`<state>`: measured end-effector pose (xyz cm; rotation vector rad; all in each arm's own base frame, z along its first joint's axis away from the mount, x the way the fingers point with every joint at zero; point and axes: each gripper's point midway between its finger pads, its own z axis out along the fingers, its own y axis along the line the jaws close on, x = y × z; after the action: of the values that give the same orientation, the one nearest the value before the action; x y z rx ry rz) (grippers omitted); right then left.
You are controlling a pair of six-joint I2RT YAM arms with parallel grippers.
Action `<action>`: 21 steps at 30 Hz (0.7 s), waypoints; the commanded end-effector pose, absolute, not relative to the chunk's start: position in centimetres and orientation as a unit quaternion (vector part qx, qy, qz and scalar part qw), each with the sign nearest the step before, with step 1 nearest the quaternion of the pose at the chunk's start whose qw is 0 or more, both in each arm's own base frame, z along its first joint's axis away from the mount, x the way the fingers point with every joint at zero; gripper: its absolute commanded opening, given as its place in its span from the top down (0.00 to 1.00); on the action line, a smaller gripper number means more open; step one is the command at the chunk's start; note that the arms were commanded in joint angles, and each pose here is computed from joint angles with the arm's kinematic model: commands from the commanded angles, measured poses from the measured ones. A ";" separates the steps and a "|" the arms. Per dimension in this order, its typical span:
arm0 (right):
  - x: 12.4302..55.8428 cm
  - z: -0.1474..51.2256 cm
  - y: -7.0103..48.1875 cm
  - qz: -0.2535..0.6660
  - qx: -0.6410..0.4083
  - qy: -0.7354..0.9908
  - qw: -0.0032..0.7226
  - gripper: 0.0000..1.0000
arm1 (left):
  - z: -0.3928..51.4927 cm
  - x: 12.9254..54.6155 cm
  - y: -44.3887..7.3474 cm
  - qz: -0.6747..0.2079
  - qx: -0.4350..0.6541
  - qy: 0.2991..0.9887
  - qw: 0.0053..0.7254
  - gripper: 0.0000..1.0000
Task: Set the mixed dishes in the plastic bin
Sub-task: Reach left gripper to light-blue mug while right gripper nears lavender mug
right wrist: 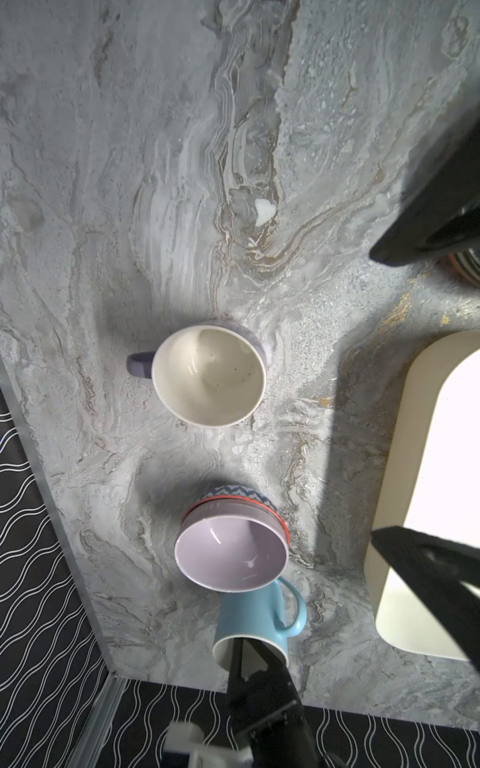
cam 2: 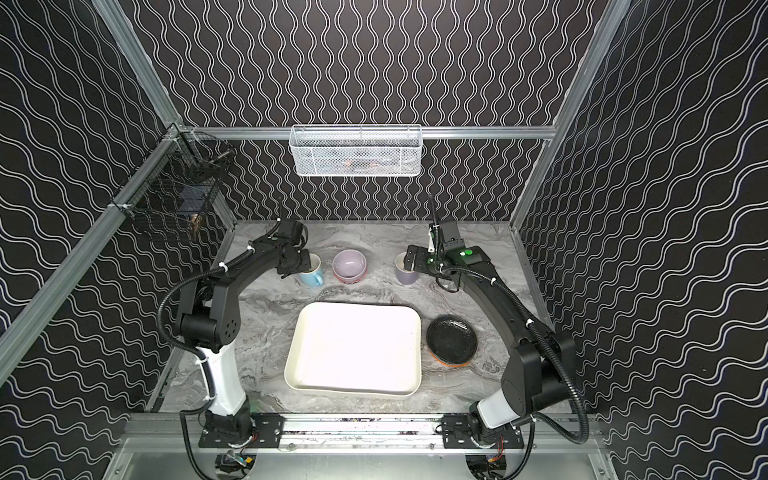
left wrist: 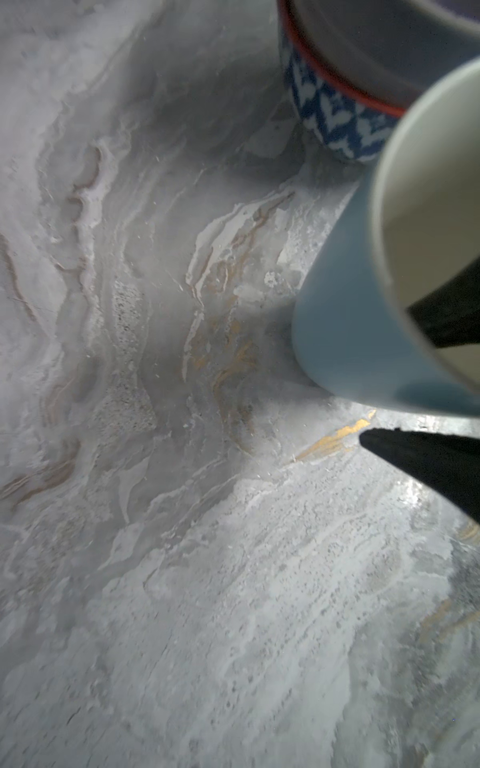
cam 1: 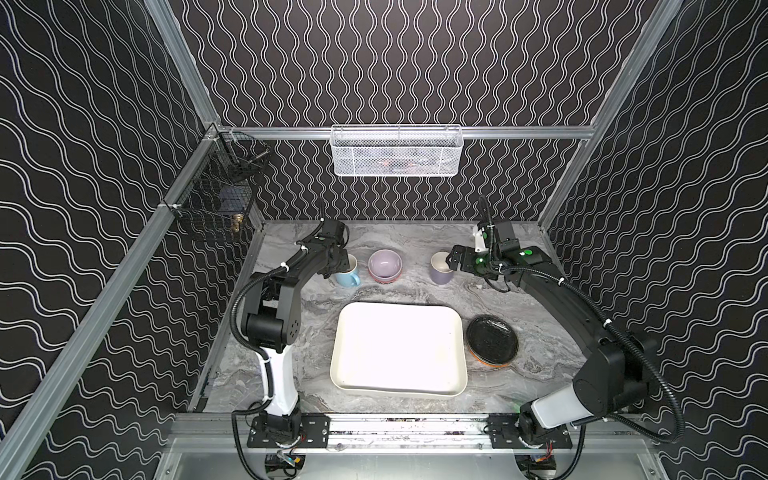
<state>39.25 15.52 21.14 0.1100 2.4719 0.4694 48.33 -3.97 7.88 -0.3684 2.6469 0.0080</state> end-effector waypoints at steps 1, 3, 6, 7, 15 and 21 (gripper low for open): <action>39.1 21.2 15.5 0.176 0.045 0.937 0.300 0.01 | 7.8 48.1 -3.9 0.006 -0.146 0.965 0.220 0.70; 39.0 21.1 15.4 0.175 0.046 0.937 0.299 0.01 | 7.9 48.1 -3.8 0.009 -0.145 0.965 0.218 0.73; 38.9 21.1 15.4 0.175 0.047 0.937 0.299 0.01 | 8.2 48.0 -3.7 0.012 -0.140 0.966 0.215 0.86; 38.8 21.1 15.4 0.175 0.047 0.937 0.299 0.01 | 8.3 47.9 -3.7 0.013 -0.139 0.967 0.213 0.90; 38.5 20.9 15.5 0.179 0.044 0.938 0.295 0.01 | 9.7 47.7 -3.9 0.009 -0.133 0.969 0.210 1.00; 38.2 21.4 15.8 0.189 0.038 0.935 0.297 0.01 | 12.8 47.0 -4.2 -0.004 -0.143 0.967 0.211 1.00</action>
<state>38.49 15.47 20.97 0.1065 2.4917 0.4742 47.48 -4.01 10.64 -0.3607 2.7062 0.0186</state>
